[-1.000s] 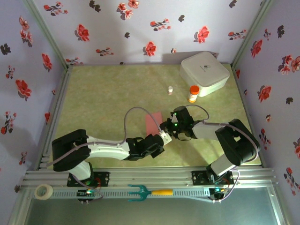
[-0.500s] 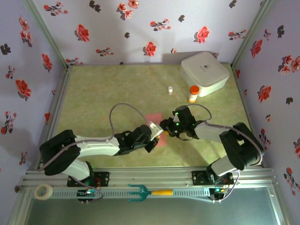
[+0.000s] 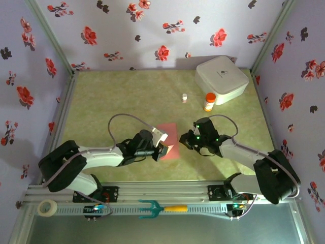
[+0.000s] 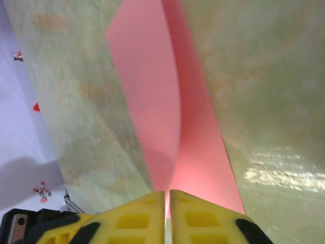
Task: Fold a paper plane with a square sheet of paper (pick it up from the middle)
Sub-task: Fold the triangle a second time at the center of the table.
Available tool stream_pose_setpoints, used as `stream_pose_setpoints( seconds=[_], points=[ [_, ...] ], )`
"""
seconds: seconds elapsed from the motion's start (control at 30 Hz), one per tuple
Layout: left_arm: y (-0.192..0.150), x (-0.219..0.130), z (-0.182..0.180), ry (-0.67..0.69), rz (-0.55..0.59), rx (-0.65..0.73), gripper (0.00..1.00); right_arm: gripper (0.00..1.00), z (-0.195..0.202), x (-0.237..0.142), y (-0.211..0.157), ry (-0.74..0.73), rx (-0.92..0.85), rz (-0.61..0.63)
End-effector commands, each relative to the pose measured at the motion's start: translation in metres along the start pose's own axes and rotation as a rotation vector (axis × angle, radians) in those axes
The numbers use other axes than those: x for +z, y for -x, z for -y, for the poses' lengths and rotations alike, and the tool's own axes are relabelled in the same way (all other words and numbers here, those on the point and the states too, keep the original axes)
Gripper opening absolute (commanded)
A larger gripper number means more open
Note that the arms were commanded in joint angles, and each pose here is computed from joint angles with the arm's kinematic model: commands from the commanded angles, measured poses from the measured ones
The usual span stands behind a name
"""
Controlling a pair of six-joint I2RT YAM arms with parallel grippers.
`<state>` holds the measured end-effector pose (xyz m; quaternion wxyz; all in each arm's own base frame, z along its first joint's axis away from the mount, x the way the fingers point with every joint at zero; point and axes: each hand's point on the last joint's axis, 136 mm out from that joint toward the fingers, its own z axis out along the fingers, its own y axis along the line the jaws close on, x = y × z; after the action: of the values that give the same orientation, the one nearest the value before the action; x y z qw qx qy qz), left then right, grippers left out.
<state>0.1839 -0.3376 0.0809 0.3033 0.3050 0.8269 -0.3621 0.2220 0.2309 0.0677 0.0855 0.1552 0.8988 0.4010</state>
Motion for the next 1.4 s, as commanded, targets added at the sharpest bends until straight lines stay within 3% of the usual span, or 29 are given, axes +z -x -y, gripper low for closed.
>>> stream_pose_setpoints(
  seconds=[0.0, 0.47, 0.53, 1.03, 1.13, 1.37],
  points=[
    [0.01, -0.006, 0.004, -0.032, 0.044, -0.02, 0.0, 0.06, -0.003, 0.007, -0.015, 0.019, -0.008, -0.044],
    [0.008, -0.006, -0.002, -0.018, 0.037, -0.041, 0.0, 0.02, -0.019, 0.036, -0.026, 0.054, -0.018, -0.094],
    [0.009, -0.005, -0.003, -0.017, 0.042, -0.045, 0.05, 0.02, -0.017, 0.036, -0.027, 0.048, -0.019, -0.096],
    [0.007, 0.009, -0.006, -0.035, 0.031, -0.075, 0.14, 0.02, -0.012, 0.039, -0.028, 0.037, -0.014, -0.108],
    [0.007, 0.009, -0.007, -0.034, 0.034, -0.077, 0.13, 0.02, -0.012, 0.039, -0.029, 0.036, -0.013, -0.109],
    [0.01, 0.007, -0.01, -0.029, 0.039, -0.083, 0.0, 0.04, -0.003, 0.037, -0.028, -0.004, -0.02, -0.101]
  ],
)
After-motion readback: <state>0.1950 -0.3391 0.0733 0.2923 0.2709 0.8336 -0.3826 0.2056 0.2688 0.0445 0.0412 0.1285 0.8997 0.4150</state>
